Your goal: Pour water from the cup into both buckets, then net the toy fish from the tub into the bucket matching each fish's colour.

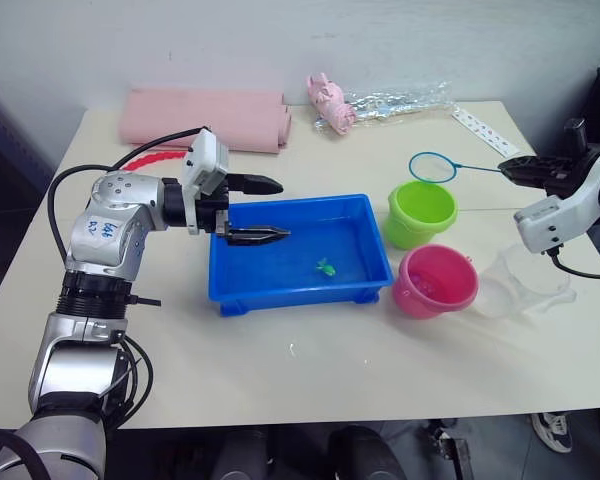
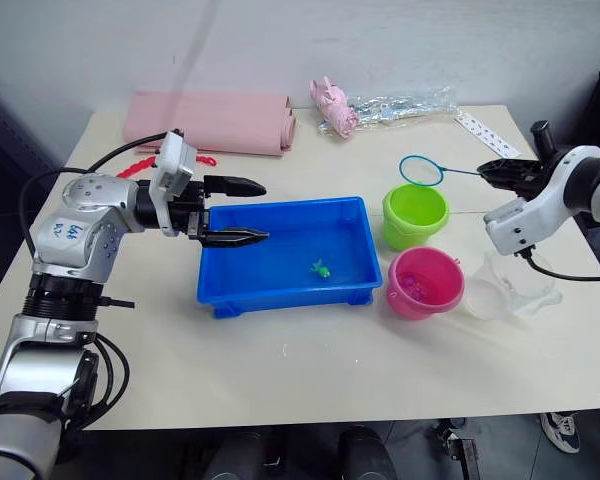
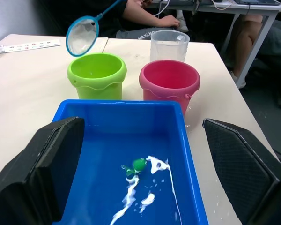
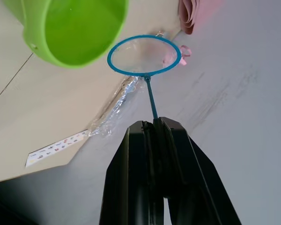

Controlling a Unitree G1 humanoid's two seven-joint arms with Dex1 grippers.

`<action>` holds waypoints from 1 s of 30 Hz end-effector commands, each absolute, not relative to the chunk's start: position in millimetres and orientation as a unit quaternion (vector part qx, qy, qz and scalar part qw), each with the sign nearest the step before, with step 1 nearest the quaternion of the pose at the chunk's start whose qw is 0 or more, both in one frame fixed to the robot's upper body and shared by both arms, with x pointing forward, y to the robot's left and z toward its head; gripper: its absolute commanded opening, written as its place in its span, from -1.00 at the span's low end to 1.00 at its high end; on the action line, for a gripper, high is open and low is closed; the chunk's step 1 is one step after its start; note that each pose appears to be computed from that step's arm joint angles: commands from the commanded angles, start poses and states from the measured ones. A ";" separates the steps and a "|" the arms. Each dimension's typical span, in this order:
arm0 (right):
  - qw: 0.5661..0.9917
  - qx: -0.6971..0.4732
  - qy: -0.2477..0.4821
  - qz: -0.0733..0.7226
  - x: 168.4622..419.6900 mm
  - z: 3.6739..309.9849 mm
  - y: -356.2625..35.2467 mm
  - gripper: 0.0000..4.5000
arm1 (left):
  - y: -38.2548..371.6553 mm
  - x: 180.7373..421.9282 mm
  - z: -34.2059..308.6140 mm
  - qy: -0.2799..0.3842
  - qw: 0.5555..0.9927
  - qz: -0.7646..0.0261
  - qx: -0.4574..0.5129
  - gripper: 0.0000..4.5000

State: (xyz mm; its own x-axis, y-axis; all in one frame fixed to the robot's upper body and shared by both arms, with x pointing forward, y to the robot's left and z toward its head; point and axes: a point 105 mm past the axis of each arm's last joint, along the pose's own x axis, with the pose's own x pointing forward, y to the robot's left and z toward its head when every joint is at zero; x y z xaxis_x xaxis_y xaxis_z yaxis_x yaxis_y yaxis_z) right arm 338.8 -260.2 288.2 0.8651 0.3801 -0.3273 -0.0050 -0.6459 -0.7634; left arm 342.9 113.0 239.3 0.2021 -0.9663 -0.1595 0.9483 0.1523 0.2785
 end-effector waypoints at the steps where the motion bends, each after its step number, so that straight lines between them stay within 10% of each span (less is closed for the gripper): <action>1: 0.562 -0.776 -0.128 0.256 339.5 306.1 -248.3 -1.00 | 115.2 338.1 245.5 -0.039 0.757 -0.630 0.170 0.97; 3: 0.704 -0.633 -0.121 0.299 342.8 308.5 -233.0 -1.00 | 118.7 337.2 239.3 -0.025 0.757 -0.629 0.176 0.97; 5: 0.746 -0.551 -0.090 0.364 336.8 294.5 -216.0 -1.00 | 121.6 335.7 234.1 -0.013 0.756 -0.628 0.184 0.97; 15: 0.698 -0.565 0.002 0.440 341.1 214.0 -185.7 -1.00 | 124.3 325.2 222.5 0.026 0.746 -0.633 0.205 0.97; 30: 0.692 -0.508 -0.002 0.512 318.4 175.8 -156.7 -1.00 | 131.4 318.9 229.4 0.034 0.752 -0.625 0.205 0.97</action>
